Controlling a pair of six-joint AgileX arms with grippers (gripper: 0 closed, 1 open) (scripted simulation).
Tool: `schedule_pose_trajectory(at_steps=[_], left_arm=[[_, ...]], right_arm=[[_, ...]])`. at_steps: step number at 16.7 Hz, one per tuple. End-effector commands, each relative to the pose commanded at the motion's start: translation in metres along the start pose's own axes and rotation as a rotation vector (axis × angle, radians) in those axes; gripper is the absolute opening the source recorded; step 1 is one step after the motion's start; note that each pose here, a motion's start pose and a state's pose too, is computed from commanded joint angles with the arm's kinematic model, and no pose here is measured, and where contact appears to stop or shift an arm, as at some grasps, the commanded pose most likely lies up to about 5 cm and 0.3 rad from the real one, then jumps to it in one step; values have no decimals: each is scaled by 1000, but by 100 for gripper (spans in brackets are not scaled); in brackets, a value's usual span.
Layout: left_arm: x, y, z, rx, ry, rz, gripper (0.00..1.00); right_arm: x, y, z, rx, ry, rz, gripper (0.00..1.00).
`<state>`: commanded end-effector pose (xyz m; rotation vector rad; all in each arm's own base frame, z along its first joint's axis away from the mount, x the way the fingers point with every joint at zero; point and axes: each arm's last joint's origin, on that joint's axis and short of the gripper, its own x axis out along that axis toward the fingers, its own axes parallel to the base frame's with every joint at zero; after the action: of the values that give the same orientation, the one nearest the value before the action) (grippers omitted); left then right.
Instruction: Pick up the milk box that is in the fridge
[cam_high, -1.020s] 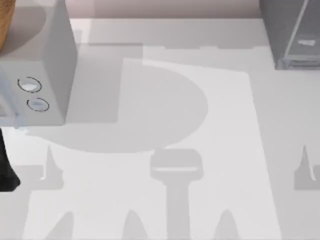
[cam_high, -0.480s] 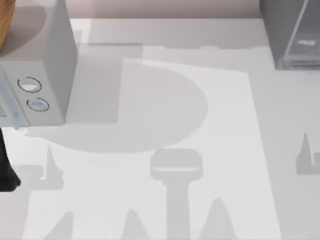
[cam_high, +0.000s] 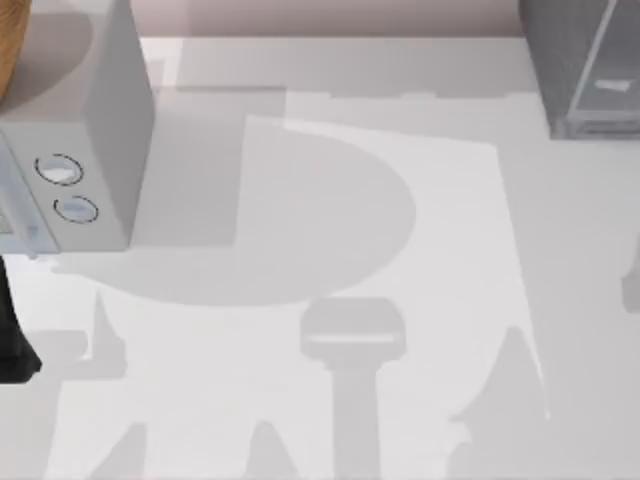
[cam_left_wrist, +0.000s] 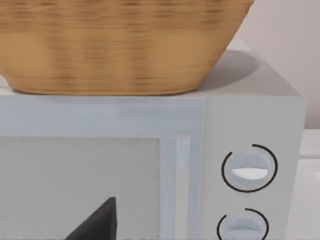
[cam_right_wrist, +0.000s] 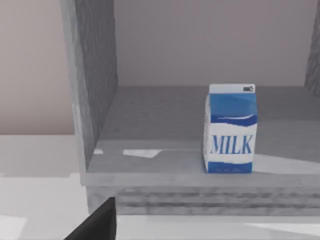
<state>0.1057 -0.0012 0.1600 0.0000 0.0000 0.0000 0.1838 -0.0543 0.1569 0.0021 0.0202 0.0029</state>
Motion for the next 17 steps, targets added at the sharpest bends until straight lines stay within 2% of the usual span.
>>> schedule_pose_trajectory(at_steps=[9,17], left_arm=[[0,0,0,0,0,0,100],[0,0,0,0,0,0,100]], right_arm=[[21,-44,-42,1,-15,-3,100],[22,-47,-47,0,-17,0,100]])
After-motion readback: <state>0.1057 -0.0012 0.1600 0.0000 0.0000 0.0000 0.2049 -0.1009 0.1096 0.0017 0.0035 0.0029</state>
